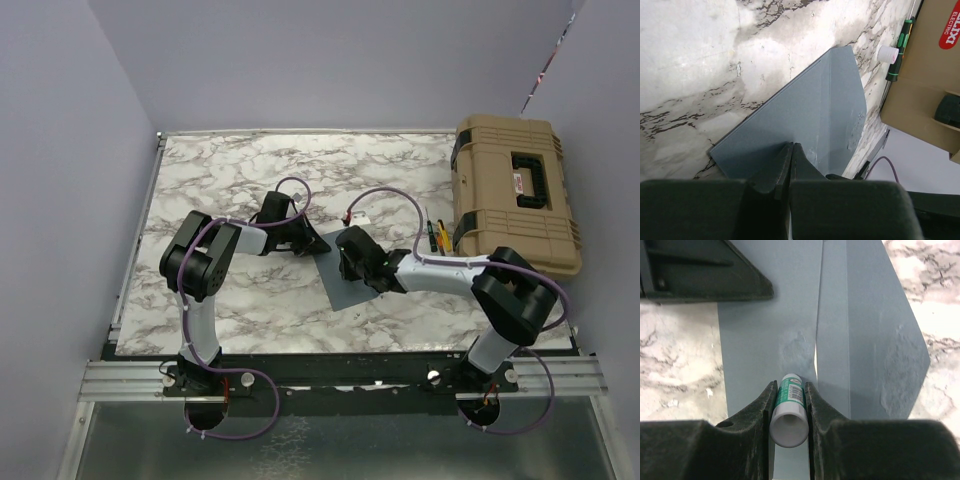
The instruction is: Place the letter into the envelope and seal it
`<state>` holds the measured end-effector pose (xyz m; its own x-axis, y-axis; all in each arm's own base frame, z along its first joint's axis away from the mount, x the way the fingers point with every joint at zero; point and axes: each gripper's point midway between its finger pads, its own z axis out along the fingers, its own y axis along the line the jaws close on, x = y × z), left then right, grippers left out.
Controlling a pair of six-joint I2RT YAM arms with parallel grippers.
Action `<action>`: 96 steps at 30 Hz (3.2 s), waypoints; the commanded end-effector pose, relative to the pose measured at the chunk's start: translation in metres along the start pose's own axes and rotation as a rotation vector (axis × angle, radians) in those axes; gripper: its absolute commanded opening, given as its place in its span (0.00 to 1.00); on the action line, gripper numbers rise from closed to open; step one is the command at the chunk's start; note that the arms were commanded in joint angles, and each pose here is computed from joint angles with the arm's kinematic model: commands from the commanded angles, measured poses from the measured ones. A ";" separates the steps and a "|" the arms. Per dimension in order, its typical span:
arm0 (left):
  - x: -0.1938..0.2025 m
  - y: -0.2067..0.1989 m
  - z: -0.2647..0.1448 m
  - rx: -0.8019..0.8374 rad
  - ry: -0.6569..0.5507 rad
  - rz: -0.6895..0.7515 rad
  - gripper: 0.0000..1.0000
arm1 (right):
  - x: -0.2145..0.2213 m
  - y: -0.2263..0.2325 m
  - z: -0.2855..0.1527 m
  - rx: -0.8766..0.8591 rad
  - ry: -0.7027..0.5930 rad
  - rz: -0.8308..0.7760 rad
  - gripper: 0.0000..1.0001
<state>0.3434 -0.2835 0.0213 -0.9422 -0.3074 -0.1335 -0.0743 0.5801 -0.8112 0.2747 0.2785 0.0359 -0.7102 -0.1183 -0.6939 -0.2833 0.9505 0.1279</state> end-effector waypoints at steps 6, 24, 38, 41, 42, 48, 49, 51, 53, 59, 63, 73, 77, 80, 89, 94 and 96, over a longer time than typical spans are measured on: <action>0.041 0.074 0.002 -0.228 0.088 -0.098 0.00 | 0.010 -0.035 0.019 0.206 0.079 -0.076 0.00; 0.035 0.069 0.002 -0.215 0.077 -0.070 0.00 | -0.021 0.008 -0.045 -0.161 0.017 0.055 0.00; 0.021 0.036 -0.015 -0.170 0.078 0.099 0.00 | -0.085 -0.080 -0.057 0.056 -0.132 0.543 0.00; 0.026 0.035 -0.023 -0.180 0.090 0.128 0.00 | -0.086 -0.087 -0.048 0.078 -0.132 0.571 0.00; 0.028 0.034 -0.026 -0.176 0.096 0.138 0.00 | -0.087 -0.086 -0.045 0.074 -0.132 0.579 0.00; 0.033 0.025 -0.044 -0.181 0.085 0.175 0.12 | -0.102 -0.074 -0.033 -0.014 -0.128 0.687 0.01; 0.033 0.025 -0.047 -0.185 0.078 0.176 0.15 | -0.105 -0.074 -0.032 -0.016 -0.132 0.717 0.01; 0.033 0.020 -0.053 -0.179 0.060 0.184 0.24 | -0.110 -0.076 -0.030 -0.013 -0.146 0.795 0.02; 0.031 0.012 -0.059 -0.167 0.037 0.195 0.33 | -0.112 -0.079 -0.028 0.004 -0.162 0.880 0.03; 0.027 -0.014 -0.075 -0.113 -0.014 0.220 0.45 | -0.105 -0.087 -0.008 0.046 -0.182 1.097 0.04; 0.027 -0.021 -0.082 -0.099 -0.025 0.225 0.48 | -0.095 -0.087 0.010 0.069 -0.158 1.190 0.03; 0.023 -0.026 -0.081 -0.092 -0.031 0.237 0.52 | -0.055 -0.091 0.031 0.090 -0.105 1.333 0.10; 0.022 -0.024 -0.078 -0.097 -0.022 0.236 0.52 | -0.037 -0.097 0.034 0.145 -0.073 1.354 0.19; 0.021 -0.022 -0.076 -0.101 -0.019 0.236 0.53 | -0.030 -0.104 0.030 0.199 -0.066 1.363 0.29; 0.015 -0.022 -0.069 -0.106 -0.013 0.245 0.48 | -0.014 -0.120 0.002 0.326 -0.037 1.277 0.64; 0.017 -0.013 -0.065 -0.124 0.001 0.242 0.25 | -0.039 -0.108 -0.018 0.198 -0.066 1.081 0.52; 0.019 -0.008 -0.062 -0.133 0.008 0.247 0.14 | -0.047 -0.099 -0.019 0.131 -0.060 0.980 0.40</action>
<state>0.3009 -0.2472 0.0681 -0.9425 -0.1586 -0.2942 0.0974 0.7117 -0.6957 0.3252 0.1858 0.0589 -0.4457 0.8619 -0.2420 0.6192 0.4920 0.6119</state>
